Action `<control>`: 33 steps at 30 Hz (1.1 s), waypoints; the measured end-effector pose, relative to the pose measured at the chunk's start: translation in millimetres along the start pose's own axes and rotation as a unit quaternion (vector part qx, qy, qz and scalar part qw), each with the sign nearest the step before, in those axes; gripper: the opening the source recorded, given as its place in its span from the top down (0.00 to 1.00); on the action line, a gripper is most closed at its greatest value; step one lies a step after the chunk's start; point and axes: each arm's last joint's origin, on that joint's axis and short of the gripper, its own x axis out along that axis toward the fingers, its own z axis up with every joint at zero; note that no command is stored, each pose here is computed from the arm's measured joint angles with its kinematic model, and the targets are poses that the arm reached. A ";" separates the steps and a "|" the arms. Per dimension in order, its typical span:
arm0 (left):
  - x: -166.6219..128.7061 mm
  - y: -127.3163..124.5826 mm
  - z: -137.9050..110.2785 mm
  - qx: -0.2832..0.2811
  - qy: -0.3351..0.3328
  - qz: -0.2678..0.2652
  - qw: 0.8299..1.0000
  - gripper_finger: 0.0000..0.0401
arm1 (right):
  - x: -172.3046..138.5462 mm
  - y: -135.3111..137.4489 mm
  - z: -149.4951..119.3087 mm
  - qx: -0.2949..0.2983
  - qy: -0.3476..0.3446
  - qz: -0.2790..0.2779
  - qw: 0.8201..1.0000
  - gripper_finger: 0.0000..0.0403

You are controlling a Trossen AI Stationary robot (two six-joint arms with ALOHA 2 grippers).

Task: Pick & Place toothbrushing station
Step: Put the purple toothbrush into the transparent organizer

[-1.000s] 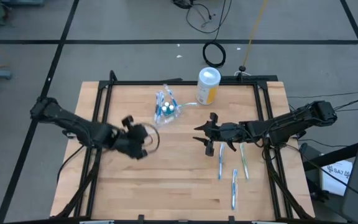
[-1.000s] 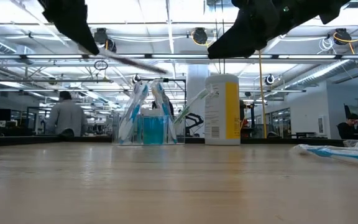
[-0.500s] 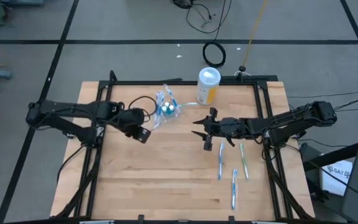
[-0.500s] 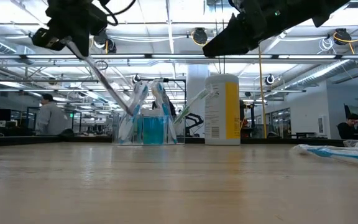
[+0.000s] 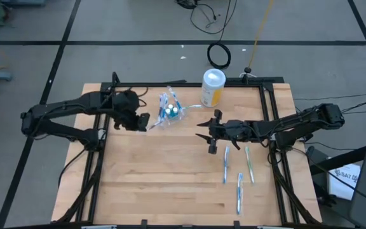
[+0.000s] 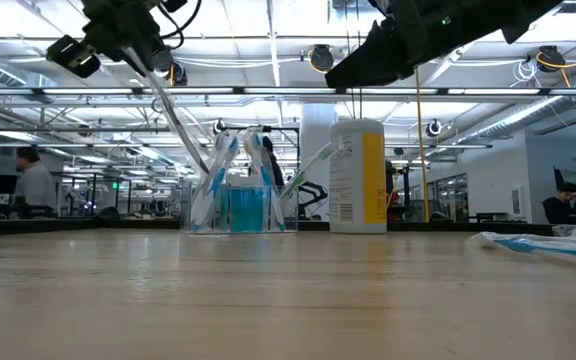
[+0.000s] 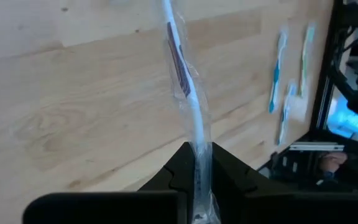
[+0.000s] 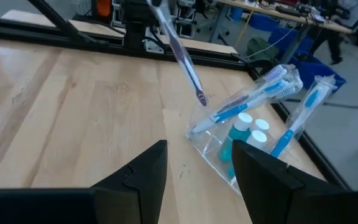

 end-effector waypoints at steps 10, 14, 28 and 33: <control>-1.9 9.4 30.2 -0.066 -0.001 -0.008 0.998 0.94 | -0.1 -0.7 4.6 -0.008 -0.023 -0.003 1.000 0.58; -0.1 11.8 39.6 -0.133 0.045 -0.025 0.990 0.90 | -0.1 -0.6 4.6 -0.008 -0.023 -0.003 1.000 0.58; -0.1 20.6 101.6 -0.219 0.018 -0.119 0.968 0.88 | -0.1 -0.6 4.6 -0.008 -0.023 -0.003 1.000 0.58; -1.9 10.8 116.7 -0.158 -0.026 -0.178 0.971 0.88 | -0.1 -0.6 4.6 -0.016 -0.023 -0.003 1.000 0.58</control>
